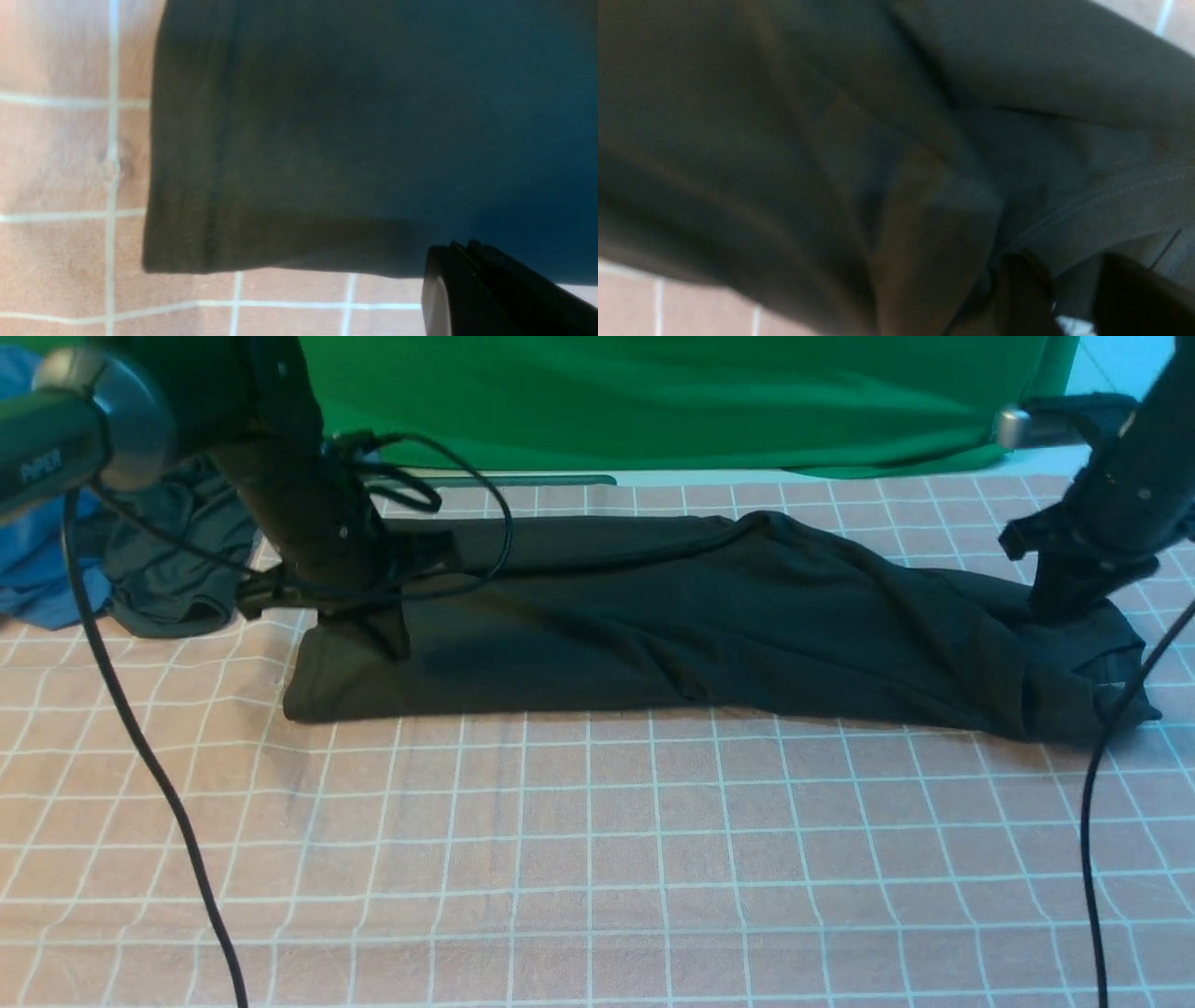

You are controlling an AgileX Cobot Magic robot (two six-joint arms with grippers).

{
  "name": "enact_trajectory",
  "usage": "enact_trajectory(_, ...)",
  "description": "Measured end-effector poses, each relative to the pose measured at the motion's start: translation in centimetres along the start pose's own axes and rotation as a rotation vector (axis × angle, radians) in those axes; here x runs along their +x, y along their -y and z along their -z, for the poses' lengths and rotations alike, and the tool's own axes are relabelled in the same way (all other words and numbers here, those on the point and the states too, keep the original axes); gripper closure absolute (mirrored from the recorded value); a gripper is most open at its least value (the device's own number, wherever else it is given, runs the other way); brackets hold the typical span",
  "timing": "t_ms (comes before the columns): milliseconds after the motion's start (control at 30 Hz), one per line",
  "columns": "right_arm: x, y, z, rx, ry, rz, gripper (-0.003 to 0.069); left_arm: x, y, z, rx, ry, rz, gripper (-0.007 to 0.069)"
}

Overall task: Fold a long-sleeved shirt over a pink coffee tablecloth.
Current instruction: 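Pull the folded dark garment lengthwise by its ends to straighten it flat on the table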

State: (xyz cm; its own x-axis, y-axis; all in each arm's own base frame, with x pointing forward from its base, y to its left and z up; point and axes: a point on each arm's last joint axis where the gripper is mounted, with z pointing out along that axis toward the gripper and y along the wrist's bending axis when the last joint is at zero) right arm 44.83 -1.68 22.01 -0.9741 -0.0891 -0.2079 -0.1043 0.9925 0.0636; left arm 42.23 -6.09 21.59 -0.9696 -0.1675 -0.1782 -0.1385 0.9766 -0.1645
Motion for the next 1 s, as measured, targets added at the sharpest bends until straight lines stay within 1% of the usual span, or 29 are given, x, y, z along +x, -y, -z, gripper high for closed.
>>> enact_trajectory(33, 0.0, 0.1, -0.3, -0.002, 0.007, -0.006, 0.0307, 0.1, 0.0, -0.1, 0.0, 0.001, 0.001, 0.0612)
enact_trajectory(67, 0.0, 0.2, -0.5, -0.003, 0.01, -0.006, 0.0284, 0.1, -0.1, -0.2, 0.0, 0.003, 0.001, 0.0612)
enact_trajectory(100, -0.2, 0.0, -0.9, -0.024, 0.019, -0.009, 0.0251, 0.0, -0.1, -0.3, 0.002, 0.012, 0.001, 0.0612)
enact_trajectory(133, -0.3, -0.1, -1.4, -0.045, 0.026, -0.01, 0.0235, 0.0, -0.1, -0.3, 0.003, 0.017, 0.001, 0.0612)
enact_trajectory(233, -0.6, -0.6, -2.7, -0.11, 0.034, -0.019, 0.0218, 0.0, 0.0, -0.1, 0.006, 0.027, 0.001, 0.0612)
enact_trajectory(400, -0.5, -0.6, -4.9, -0.133, -0.002, -0.036, 0.0219, 0.0, 0.0, 0.0, 0.007, 0.031, 0.001, 0.0612)
enact_trajectory(433, -0.4, -0.6, -5.3, -0.136, -0.011, -0.038, 0.0237, 0.0, 0.0, 0.0, 0.007, 0.031, 0.001, 0.0612)
enact_trajectory(467, -0.4, -0.6, -5.5, -0.138, -0.018, -0.039, 0.0277, 0.0, 0.0, 0.0, 0.007, 0.031, 0.001, 0.0612)
enact_trajectory(500, -0.4, -0.6, -5.5, -0.139, -0.018, -0.039, 0.0343, 0.0, 0.0, 0.0, 0.007, 0.031, 0.001, 0.0612)
enact_trajectory(567, -0.4, -0.6, -5.5, -0.141, -0.015, -0.034, 0.051, 0.0, 0.0, 0.0, 0.007, 0.031, 0.001, 0.0612)
enact_trajectory(600, -0.4, -0.6, -5.4, -0.143, -0.012, -0.033, 0.0549, 0.0, 0.0, 0.0, 0.007, 0.031, 0.001, 0.0612)
enact_trajectory(633, -0.5, -0.6, -5.1, -0.142, -0.006, -0.027, 0.0567, 0.0, 0.0, 0.0, 0.007, 0.031, 0.001, 0.0612)
enact_trajectory(700, -0.5, -0.7, -4.6, -0.138, 0.0, -0.019, 0.0568, 0.0, 0.0, 0.0, 0.007, 0.031, 0.001, 0.0612)
enact_trajectory(800, -1.0, -0.6, -2.2, -0.112, 0.037, 0.01, 0.0568, 0.0, 0.0, 0.0, 0.007, 0.031, 0.001, 0.0612)
enact_trajectory(933, -1.8, -0.5, -0.4, -0.089, 0.085, 0.028, 0.0566, 0.0, 0.0, 0.0, 0.007, 0.031, 0.001, 0.0612)
enact_trajectory(1000, -2.2, -0.5, 0.2, -0.081, 0.107, 0.034, 0.0543, 0.0, 0.0, 0.0, 0.007, 0.031, 0.001, 0.0612)
